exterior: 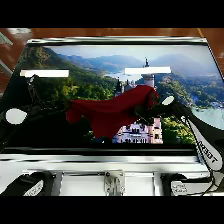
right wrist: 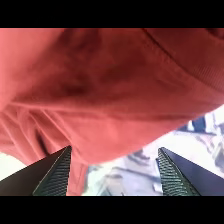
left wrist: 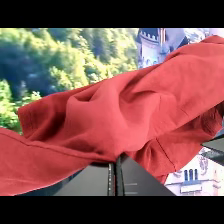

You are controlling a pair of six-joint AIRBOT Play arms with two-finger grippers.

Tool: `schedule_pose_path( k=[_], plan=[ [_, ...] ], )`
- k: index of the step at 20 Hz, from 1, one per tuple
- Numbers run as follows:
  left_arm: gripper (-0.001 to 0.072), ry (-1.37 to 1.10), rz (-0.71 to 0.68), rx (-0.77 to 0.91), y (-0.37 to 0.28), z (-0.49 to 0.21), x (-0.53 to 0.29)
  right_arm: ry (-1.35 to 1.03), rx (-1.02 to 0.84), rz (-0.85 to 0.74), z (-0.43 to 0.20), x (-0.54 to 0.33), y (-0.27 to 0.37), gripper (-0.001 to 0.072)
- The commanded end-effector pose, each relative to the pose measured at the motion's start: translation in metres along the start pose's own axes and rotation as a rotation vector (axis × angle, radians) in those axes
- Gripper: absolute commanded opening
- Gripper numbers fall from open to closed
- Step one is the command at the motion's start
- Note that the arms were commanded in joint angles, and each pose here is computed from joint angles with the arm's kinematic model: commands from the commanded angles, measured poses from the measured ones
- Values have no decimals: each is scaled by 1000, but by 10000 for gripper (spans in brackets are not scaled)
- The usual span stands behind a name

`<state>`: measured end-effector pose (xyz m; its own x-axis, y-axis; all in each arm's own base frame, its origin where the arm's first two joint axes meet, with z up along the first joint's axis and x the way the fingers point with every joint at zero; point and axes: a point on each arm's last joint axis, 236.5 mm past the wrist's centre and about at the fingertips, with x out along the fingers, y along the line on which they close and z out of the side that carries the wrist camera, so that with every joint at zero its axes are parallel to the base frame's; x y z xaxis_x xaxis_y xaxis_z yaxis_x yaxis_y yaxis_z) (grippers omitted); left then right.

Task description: Fold the shirts.

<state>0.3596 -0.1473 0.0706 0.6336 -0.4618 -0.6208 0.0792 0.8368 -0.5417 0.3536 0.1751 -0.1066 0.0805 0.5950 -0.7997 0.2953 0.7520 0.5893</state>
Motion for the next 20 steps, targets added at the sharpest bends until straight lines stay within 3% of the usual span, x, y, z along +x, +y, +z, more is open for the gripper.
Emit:
schedule_pose_path(
  k=[1, 5, 6, 7, 9, 13, 16, 18, 20],
  plan=[
    [38, 1, 0, 0, 0, 0, 0, -63, 55, 26, 17, 4, 2, 656],
    [38, -19, 0, 0, 0, 5, 0, -100, 137, 50, 31, 15, 0, 654],
    [38, -33, 0, 1, 0, 8, 0, -114, 146, 50, 34, 16, -1, 612],
    [39, -47, -1, 1, -1, 12, -1, -129, 150, 50, 38, 16, -2, 477],
    [39, -68, -1, 2, -1, 17, -1, -144, 150, 53, 42, 15, -1, 52],
    [38, -117, -2, 5, -3, 37, -9, -188, -79, 87, 38, -19, 30, 54],
    [38, -211, 8, 28, -3, 84, -41, -319, -405, 140, 31, -89, 86, 55],
    [38, -241, 7, 158, -19, 116, -82, -434, -666, 169, 14, -161, 132, 55],
    [38, -297, -7, 319, -54, 145, -140, -653, -813, 187, -6, -254, 178, 54]
  ],
)
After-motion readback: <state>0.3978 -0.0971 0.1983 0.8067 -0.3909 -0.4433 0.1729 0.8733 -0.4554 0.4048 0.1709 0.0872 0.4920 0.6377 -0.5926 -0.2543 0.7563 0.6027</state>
